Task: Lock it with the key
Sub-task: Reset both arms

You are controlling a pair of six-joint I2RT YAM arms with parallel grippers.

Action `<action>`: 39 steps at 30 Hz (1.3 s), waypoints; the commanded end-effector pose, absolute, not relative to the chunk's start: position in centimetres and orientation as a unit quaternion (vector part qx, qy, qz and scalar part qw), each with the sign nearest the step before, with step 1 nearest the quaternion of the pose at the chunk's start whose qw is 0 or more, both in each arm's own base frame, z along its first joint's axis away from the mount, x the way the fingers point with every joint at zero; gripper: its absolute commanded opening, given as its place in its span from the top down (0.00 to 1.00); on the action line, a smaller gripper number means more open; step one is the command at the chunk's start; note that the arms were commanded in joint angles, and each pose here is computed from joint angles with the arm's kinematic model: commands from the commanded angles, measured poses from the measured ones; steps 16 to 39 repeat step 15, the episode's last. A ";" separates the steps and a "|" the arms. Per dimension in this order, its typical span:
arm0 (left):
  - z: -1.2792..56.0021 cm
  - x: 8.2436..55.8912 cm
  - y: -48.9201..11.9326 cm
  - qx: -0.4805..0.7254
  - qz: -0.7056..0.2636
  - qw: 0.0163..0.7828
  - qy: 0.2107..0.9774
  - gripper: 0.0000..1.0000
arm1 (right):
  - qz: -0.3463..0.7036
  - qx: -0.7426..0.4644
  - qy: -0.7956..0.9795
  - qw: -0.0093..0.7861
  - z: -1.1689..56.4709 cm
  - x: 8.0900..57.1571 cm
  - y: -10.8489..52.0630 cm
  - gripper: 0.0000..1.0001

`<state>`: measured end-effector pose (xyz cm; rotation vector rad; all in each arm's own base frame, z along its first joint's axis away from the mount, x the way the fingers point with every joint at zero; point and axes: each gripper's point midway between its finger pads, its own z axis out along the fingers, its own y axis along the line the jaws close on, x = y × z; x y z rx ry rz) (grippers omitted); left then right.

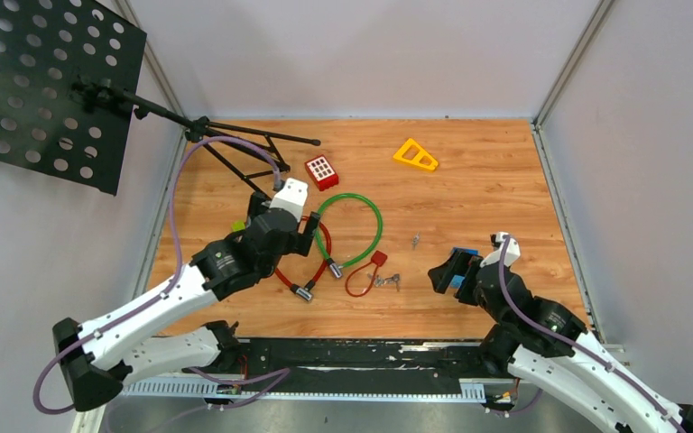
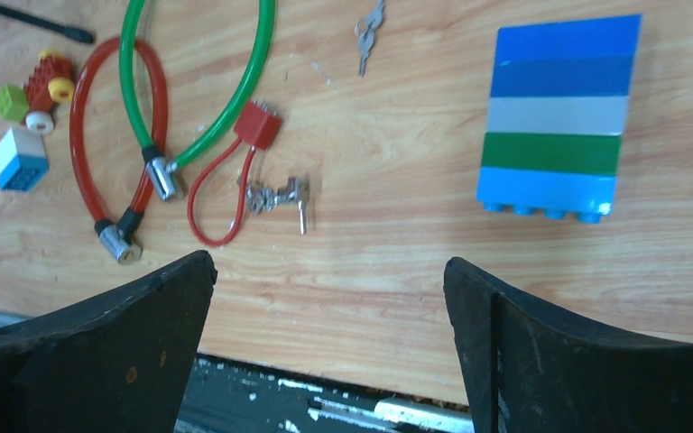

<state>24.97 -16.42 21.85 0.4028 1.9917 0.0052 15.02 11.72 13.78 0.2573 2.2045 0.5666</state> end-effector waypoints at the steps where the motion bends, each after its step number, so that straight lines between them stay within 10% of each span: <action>1: 21.7 23.9 -12.2 0.131 0.060 0.532 0.835 0.00 | 0.206 0.140 0.843 0.477 16.3 16.9 9.9 0.00; 39: 21.7 23.2 -7.0 0.088 0.167 0.536 0.823 0.00 | 0.144 0.099 0.821 0.543 19.6 18.7 8.3 0.00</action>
